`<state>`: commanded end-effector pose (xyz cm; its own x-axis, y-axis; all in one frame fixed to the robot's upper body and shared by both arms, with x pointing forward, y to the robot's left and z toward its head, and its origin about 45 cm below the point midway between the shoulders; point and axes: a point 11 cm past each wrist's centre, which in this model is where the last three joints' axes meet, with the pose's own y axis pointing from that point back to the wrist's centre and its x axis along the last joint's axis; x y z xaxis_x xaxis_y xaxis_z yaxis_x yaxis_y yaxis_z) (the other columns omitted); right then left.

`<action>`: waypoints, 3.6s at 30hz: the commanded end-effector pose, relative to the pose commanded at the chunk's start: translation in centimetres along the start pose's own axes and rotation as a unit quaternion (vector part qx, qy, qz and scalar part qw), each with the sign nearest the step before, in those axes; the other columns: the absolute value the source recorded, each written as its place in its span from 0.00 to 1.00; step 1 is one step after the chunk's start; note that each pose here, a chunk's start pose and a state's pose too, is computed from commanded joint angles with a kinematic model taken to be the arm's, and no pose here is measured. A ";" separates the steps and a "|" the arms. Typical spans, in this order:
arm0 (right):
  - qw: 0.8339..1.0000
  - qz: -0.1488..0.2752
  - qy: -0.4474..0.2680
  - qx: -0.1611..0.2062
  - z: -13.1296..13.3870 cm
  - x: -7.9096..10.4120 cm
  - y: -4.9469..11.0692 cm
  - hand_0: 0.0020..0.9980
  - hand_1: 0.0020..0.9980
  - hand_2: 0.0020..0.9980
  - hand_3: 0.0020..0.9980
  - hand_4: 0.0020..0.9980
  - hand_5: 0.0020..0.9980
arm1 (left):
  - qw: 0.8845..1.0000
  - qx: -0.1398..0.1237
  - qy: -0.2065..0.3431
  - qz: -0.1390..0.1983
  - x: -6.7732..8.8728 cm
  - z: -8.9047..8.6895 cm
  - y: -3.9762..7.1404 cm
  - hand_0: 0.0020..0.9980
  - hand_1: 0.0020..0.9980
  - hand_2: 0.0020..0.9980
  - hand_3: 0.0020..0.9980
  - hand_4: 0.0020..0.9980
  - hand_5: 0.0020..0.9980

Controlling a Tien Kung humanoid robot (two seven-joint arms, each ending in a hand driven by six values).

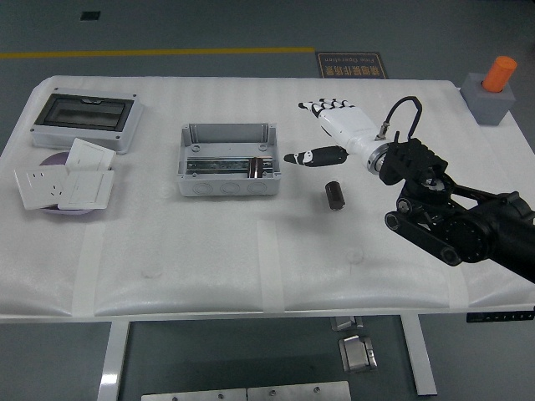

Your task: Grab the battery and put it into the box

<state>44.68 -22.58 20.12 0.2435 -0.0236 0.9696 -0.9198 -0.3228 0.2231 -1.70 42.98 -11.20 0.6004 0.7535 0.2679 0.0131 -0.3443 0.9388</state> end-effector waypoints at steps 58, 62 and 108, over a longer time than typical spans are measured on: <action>0.995 -0.075 0.064 0.027 1.0 -6.4 2.2 0.89 0.68 0.67 0.78 0.77 0.55 | 1.000 -0.017 0.001 0.004 0.4 1.0 0.0 0.60 0.62 0.43 0.61 0.44 0.51; 0.994 -0.077 0.065 0.030 0.9 -6.4 2.0 0.89 0.68 0.67 0.77 0.77 0.56 | 1.000 -0.018 0.001 0.004 0.5 1.1 0.1 0.60 0.62 0.43 0.61 0.44 0.51; 0.998 -0.025 0.037 0.051 -0.2 -4.3 1.8 0.82 0.63 0.58 0.65 0.29 0.22 | 1.000 -0.023 -0.006 0.009 0.6 1.4 0.1 0.60 0.62 0.43 0.61 0.44 0.51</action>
<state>41.94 -22.83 16.37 0.2623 0.0637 0.9629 -0.8694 -0.4173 0.2644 -0.18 42.62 -11.28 0.6096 0.7410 0.2817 -0.0343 -0.3304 0.9432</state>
